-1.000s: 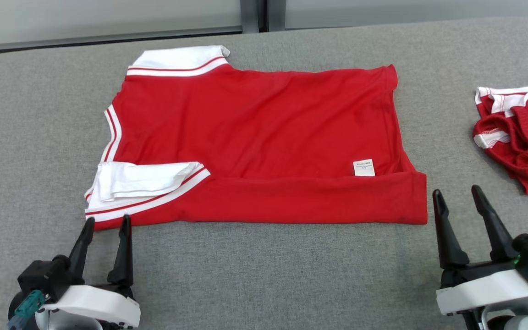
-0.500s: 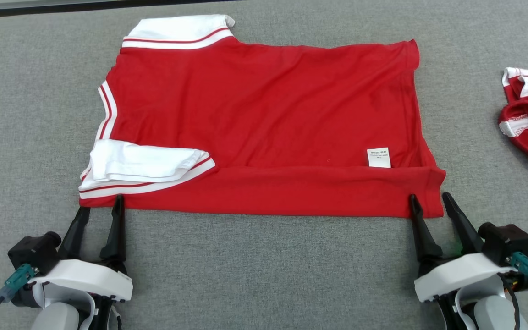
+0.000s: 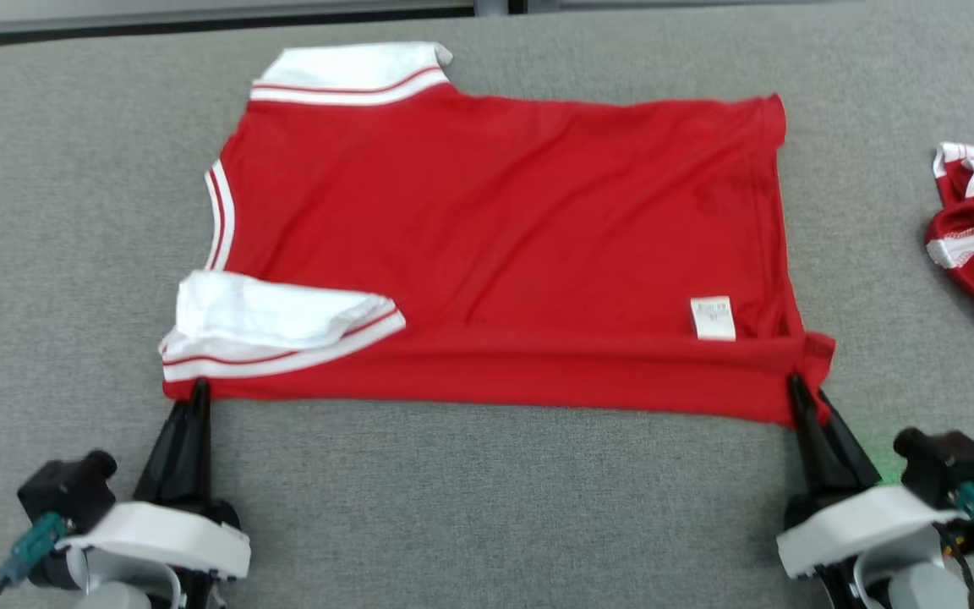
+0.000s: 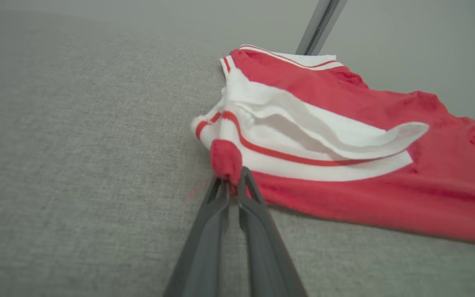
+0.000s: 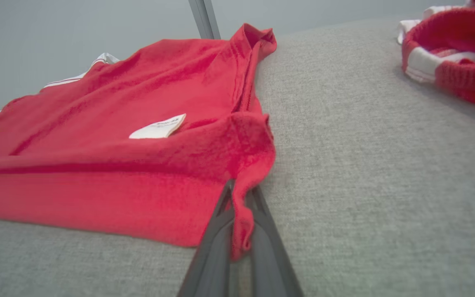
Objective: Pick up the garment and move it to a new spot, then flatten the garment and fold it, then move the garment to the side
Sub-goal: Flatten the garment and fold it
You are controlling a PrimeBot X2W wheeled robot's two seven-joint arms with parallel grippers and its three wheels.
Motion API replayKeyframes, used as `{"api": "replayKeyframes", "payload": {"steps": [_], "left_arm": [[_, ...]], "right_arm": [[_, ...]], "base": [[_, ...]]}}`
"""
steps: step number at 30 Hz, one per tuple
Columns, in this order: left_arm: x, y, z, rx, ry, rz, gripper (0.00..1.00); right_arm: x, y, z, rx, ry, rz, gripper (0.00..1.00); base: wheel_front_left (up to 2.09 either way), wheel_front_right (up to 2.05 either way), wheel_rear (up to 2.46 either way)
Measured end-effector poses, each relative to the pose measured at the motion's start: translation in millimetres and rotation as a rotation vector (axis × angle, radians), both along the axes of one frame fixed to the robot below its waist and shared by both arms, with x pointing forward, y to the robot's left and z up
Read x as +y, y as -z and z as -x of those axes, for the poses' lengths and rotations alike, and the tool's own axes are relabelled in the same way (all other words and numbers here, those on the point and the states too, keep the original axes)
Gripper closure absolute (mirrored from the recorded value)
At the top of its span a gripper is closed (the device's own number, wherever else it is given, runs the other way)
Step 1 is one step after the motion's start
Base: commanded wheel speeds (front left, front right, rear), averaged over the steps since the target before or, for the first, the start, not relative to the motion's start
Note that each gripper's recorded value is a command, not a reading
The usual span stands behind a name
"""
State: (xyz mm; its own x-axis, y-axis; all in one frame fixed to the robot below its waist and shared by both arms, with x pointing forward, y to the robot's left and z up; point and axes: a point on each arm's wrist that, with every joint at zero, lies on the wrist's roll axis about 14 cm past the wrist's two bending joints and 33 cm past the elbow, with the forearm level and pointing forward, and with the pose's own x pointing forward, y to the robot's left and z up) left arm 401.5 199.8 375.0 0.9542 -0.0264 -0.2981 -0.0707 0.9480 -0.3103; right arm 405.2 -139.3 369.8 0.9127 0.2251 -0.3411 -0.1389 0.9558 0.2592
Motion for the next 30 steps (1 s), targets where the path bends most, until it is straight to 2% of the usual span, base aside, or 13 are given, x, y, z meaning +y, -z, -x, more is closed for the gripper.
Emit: {"api": "replayKeyframes", "payload": {"steps": [6, 11, 17, 18, 19, 20, 21, 25, 26, 30], "left_arm": [[1.4, -16.4, 27.9, -0.018, -0.018, -0.005, 1.00], [1.6, -15.6, 63.8, 0.032, -0.050, 0.009, 1.00], [4.3, -20.5, 88.7, 0.054, -0.088, 0.028, 1.00], [4.0, -19.7, 92.9, 0.063, -0.090, 0.030, 0.72], [2.5, -17.7, 96.7, 0.079, -0.089, 0.035, 0.45], [0.0, -17.3, 98.5, 0.085, -0.085, 0.043, 0.02], [-2.3, -16.8, 98.8, 0.091, -0.081, 0.047, 0.00], [1.0, -17.4, 95.4, 0.084, -0.088, -0.002, 0.00], [4.2, -27.0, 86.6, 0.032, -0.084, -0.051, 0.00], [8.1, -59.9, 60.6, -0.109, -0.069, -0.121, 0.00]], "right_arm": [[-5.2, -11.7, 24.7, -0.001, 0.012, -0.008, 1.00], [-7.2, -15.1, 54.3, 0.032, 0.019, -0.015, 1.00], [-12.3, -14.7, 76.8, 0.071, 0.023, -0.014, 1.00], [-12.1, -15.3, 79.4, 0.073, 0.021, -0.013, 1.00], [-11.6, -15.6, 80.8, 0.079, 0.018, -0.015, 0.73], [-9.5, -17.6, 80.7, 0.076, 0.010, -0.020, 0.40], [-9.2, -19.8, 79.8, 0.070, 0.009, -0.023, 0.00], [-14.4, -24.7, 75.8, 0.052, 0.017, -0.012, 0.00], [-18.9, -39.3, 64.1, -0.018, 0.029, -0.001, 0.00], [-23.8, -76.6, 42.5, -0.175, 0.047, 0.023, 0.00]], "base": [[0.00, 0.00, 0.00], [0.00, 0.00, 0.00], [0.00, 0.00, 0.00], [0.00, 0.00, 0.00], [0.00, 0.00, 0.00], [0.00, 0.00, 0.00], [0.00, 0.00, 0.00], [0.00, 0.00, 0.00], [0.00, 0.00, 0.00], [0.00, 0.00, 0.00]]}}
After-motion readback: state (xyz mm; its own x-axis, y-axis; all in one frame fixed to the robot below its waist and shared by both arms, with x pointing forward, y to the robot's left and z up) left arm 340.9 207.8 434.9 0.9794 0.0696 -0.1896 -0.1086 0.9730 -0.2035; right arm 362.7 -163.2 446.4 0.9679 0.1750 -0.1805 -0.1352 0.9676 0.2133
